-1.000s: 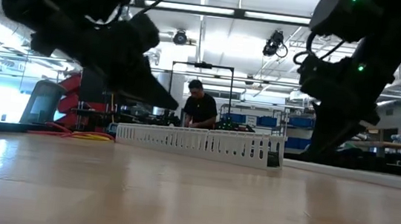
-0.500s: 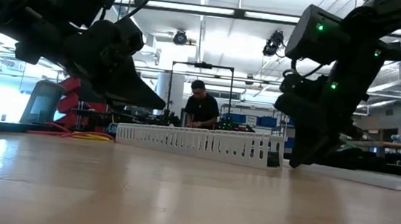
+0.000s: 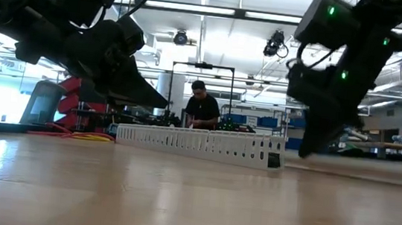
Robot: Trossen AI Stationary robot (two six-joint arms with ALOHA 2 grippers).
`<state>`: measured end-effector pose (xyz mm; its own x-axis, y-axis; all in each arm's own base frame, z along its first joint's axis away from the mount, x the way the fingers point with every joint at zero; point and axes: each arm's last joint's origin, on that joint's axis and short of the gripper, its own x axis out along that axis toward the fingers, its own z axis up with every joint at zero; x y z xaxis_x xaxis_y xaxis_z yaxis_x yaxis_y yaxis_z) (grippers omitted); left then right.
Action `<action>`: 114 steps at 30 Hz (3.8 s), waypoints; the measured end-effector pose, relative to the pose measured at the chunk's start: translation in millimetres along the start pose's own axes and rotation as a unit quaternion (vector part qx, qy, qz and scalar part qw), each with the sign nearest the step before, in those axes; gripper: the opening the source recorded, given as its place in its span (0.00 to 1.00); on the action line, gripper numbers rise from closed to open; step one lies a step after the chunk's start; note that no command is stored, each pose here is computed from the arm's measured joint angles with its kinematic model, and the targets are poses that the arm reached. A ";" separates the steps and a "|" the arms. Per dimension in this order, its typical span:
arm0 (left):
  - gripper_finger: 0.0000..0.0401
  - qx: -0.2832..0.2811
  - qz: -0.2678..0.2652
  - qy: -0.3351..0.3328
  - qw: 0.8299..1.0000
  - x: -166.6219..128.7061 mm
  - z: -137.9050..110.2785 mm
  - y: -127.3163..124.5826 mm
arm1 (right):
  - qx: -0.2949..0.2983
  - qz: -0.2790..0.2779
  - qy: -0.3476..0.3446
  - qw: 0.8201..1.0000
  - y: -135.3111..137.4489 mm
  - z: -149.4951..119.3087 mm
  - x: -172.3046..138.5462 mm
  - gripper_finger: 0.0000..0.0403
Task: Ziptie cables
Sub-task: Close the white cable duct
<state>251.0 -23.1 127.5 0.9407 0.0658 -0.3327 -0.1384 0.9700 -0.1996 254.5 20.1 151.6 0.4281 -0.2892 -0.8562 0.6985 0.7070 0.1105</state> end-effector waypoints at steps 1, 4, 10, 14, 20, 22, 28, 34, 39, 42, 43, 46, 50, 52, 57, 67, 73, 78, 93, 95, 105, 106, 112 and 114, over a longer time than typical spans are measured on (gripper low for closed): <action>0.01 0.000 0.000 0.000 1.000 0.0 0.0 0.0 | 0.003 0.004 -0.011 1.000 -0.5 2.3 -5.3 0.00; 0.01 0.001 0.000 -0.002 1.000 0.0 0.3 -0.1 | 0.008 0.023 -0.036 0.999 -2.2 8.3 -19.9 0.00; 0.01 0.001 0.000 0.001 1.000 0.0 -0.2 0.1 | 0.038 0.096 -0.103 0.989 0.4 20.6 -51.4 0.00; 0.01 -0.001 0.008 0.001 1.000 0.1 -0.6 0.5 | 0.046 0.180 -0.134 0.973 12.3 28.1 -62.8 0.00; 0.01 0.003 0.035 -0.018 0.999 -3.3 5.6 1.1 | 0.043 0.212 -0.176 0.960 21.1 31.7 -69.3 0.00; 0.01 0.002 0.034 -0.020 0.999 -6.8 9.1 0.7 | 0.046 0.223 -0.184 0.956 23.6 32.3 -71.4 0.00; 0.01 -0.005 0.033 -0.038 0.999 -30.4 21.0 -1.4 | 0.096 0.216 -0.184 0.954 27.8 30.3 -66.5 0.00; 0.01 -0.012 0.031 -0.056 0.998 -56.9 25.1 -7.9 | 0.074 0.176 -0.150 0.970 35.8 20.0 -35.1 0.00; 0.01 -0.008 0.064 0.002 0.998 -64.9 10.5 -13.0 | 0.047 0.169 -0.167 0.970 42.4 13.4 -35.7 0.00; 0.01 -0.004 0.070 0.017 0.997 -66.0 4.1 -18.2 | 0.034 0.182 -0.177 0.967 44.2 11.6 -46.1 0.00; 0.01 0.001 0.070 0.021 0.997 -65.7 2.3 -19.3 | 0.031 0.186 -0.177 0.966 44.5 10.6 -49.3 0.00; 0.01 0.007 0.072 0.030 0.997 -64.3 -1.1 -20.1 | 0.024 0.197 -0.180 0.963 45.2 8.1 -57.9 0.00; 0.01 0.012 0.076 0.035 0.996 -61.6 -3.8 -19.7 | 0.003 0.204 -0.183 0.962 45.9 5.0 -65.0 0.00; 0.01 0.011 0.076 0.033 0.997 -60.6 -3.8 -19.8 | -0.007 0.198 -0.175 0.964 45.0 1.0 -67.4 0.00; 0.01 -0.003 0.056 0.005 0.998 -57.4 1.8 -23.6 | -0.026 0.154 -0.141 0.978 42.8 -23.1 -71.3 0.00; 0.00 0.072 0.130 0.067 0.987 -52.5 18.1 -32.2 | -0.010 0.182 -0.188 0.965 58.6 -101.6 -110.0 0.00; 0.04 0.173 0.140 0.061 0.973 -50.5 24.2 -29.8 | -0.025 0.197 -0.187 0.962 63.5 -131.4 -112.5 0.00; 0.12 0.166 0.159 0.045 0.972 -49.3 28.0 -26.6 | -0.014 0.197 -0.193 0.961 69.0 -130.7 -105.8 0.00; 0.42 0.176 0.181 0.070 0.965 -46.9 27.7 -13.5 | -0.066 0.233 -0.200 0.949 84.9 -83.9 -90.9 0.31; 0.42 0.181 0.175 0.088 0.964 -45.4 27.6 -6.0 | -0.063 0.253 -0.189 0.947 87.0 -78.5 -89.9 0.34; 0.42 0.192 0.165 0.127 0.959 -40.4 35.9 36.1 | -0.061 0.250 -0.213 0.943 110.4 -74.2 -137.6 0.24; 0.42 0.190 0.163 0.129 0.959 -40.4 36.5 39.9 | -0.058 0.255 -0.209 0.942 112.5 -75.2 -143.3 0.23; 0.42 0.165 0.154 0.131 0.965 -40.7 40.0 57.4 | -0.051 0.259 -0.182 0.947 130.8 -93.2 -146.9 0.15; 0.42 0.160 0.150 0.130 0.967 -40.8 40.7 60.3 | -0.058 0.233 -0.166 0.957 140.9 -102.1 -137.0 0.12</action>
<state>216.8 42.3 166.6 0.7579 0.3343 -0.5601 -0.2510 0.9420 0.2227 235.8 225.2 232.9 0.8489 -0.1002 -0.5189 0.3273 0.8707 0.3672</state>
